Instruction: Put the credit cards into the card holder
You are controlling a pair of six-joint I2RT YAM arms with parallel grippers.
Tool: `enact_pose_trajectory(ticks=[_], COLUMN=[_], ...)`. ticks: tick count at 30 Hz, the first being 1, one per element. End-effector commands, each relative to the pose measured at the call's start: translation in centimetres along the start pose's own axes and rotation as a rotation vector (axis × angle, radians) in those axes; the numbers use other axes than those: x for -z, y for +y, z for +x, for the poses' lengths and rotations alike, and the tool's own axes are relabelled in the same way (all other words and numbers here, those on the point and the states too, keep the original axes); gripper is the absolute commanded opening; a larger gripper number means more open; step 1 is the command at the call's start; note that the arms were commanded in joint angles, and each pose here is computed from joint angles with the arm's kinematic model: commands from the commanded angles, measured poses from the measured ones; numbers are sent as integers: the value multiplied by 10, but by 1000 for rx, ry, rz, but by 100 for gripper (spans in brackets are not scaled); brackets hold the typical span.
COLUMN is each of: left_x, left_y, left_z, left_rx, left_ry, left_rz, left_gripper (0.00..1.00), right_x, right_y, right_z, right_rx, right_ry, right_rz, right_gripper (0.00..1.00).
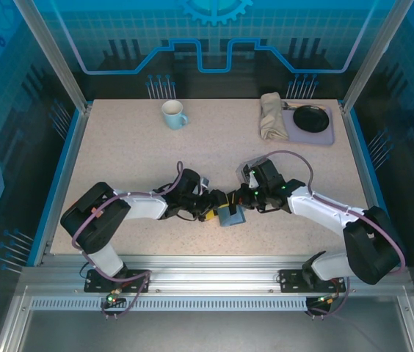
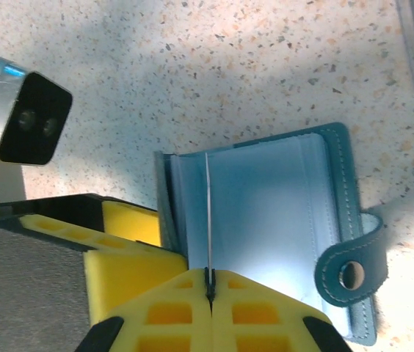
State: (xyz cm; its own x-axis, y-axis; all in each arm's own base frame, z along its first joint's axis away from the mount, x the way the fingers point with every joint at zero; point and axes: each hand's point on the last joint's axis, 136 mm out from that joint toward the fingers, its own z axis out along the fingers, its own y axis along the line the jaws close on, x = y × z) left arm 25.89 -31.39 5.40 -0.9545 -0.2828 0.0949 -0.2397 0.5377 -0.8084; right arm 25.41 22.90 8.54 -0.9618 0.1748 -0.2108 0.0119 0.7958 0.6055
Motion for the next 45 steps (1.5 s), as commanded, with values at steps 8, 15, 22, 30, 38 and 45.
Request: enact_pose_trajectory(ticks=[8, 15, 22, 30, 38, 45], left_x=[11, 30, 36, 36, 34, 33], left_y=[6, 20, 14, -1, -7, -2], left_z=[0, -4, -5, -3, -1, -2], left_rx=[-5, -9, -22, -58, -70, -63], left_ry=[-26, -95, -109, -88, -74, -80], left_rz=[-36, -147, -158, -104, -70, -85], left_gripper=[86, 85, 67, 77, 82, 65], right_x=[-19, -17, -7, -6, -13, -15], right_y=[3, 12, 21, 29, 38, 37], right_z=[7, 6, 6, 7, 7, 7], right_rx=[-38, -42, -43, -46, -66, -88], right_ry=[46, 49, 36, 47, 64, 70], right_rz=[-51, -101, -137, -179, -233, -248], right_gripper=[3, 3, 3, 3, 3, 3])
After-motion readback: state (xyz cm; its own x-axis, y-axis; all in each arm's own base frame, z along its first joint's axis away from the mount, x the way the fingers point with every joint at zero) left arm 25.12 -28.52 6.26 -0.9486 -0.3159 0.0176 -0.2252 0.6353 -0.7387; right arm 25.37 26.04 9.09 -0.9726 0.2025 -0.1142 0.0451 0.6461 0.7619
